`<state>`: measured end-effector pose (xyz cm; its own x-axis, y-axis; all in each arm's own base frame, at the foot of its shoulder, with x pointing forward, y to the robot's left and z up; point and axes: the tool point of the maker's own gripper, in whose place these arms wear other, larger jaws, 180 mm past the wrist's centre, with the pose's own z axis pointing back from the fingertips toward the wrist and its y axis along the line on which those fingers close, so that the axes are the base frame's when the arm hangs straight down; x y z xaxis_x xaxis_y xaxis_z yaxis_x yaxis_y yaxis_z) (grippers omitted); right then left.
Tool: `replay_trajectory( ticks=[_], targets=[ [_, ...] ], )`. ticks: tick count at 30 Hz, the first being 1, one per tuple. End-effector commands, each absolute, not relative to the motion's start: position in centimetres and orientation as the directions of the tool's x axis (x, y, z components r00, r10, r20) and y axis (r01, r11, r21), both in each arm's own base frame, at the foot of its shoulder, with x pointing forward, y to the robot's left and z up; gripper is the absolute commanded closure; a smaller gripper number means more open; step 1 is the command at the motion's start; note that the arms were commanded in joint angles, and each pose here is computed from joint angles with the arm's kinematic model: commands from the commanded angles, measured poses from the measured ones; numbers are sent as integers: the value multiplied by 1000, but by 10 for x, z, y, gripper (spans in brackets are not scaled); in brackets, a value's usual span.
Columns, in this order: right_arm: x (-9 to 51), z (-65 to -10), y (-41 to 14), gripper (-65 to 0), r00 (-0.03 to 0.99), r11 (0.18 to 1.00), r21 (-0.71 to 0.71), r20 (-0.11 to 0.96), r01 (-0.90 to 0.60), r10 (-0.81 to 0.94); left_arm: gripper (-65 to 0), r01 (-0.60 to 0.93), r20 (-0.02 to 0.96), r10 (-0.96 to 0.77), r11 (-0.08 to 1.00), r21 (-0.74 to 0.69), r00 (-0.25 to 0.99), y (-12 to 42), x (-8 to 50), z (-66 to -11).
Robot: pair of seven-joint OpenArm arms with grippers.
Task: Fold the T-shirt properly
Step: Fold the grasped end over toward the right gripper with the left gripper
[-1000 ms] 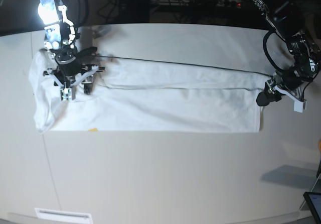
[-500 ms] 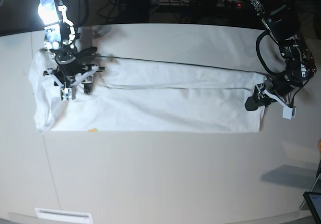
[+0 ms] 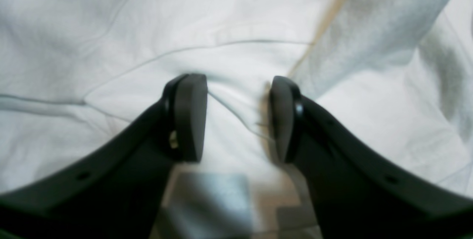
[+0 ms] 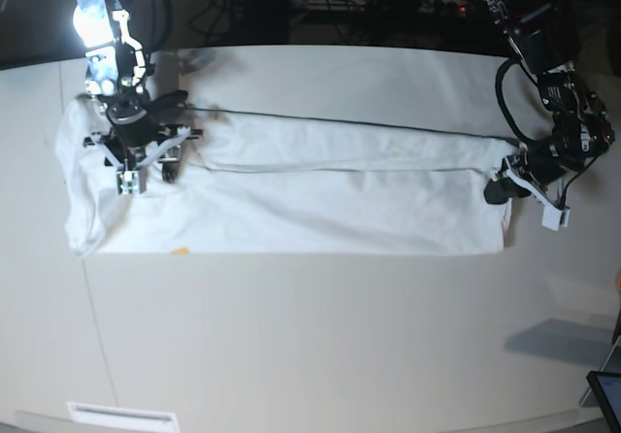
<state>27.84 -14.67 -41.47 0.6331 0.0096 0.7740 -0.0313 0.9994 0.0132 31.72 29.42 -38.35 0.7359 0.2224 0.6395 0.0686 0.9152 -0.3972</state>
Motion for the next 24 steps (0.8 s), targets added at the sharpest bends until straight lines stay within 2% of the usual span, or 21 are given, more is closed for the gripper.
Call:
replay_trajectory(
  ticks=[1,5,10,14,24],
  targets=[
    [277,-416,-151,-271,646,1000,4,763,-28,15,0,142,713,174,922,-360,680,289,331,-355],
    [280,-414,-150,-271,643,1000,6,766,-27,13,0,279,780,29,925,-258,625,256,335,-325],
    [280,-414,-150,-271,643,1000,6,766,-27,13,0,365,801,-56,907,-209,597,220,337,-309],
    [282,-413,-150,-271,638,1000,5,770,-27,13,0,453,794,-122,867,-207,595,183,335,-311],
    [282,-413,-150,-271,640,1000,5,768,-27,14,0,577,791,-150,765,-287,593,102,327,-321]
  ],
)
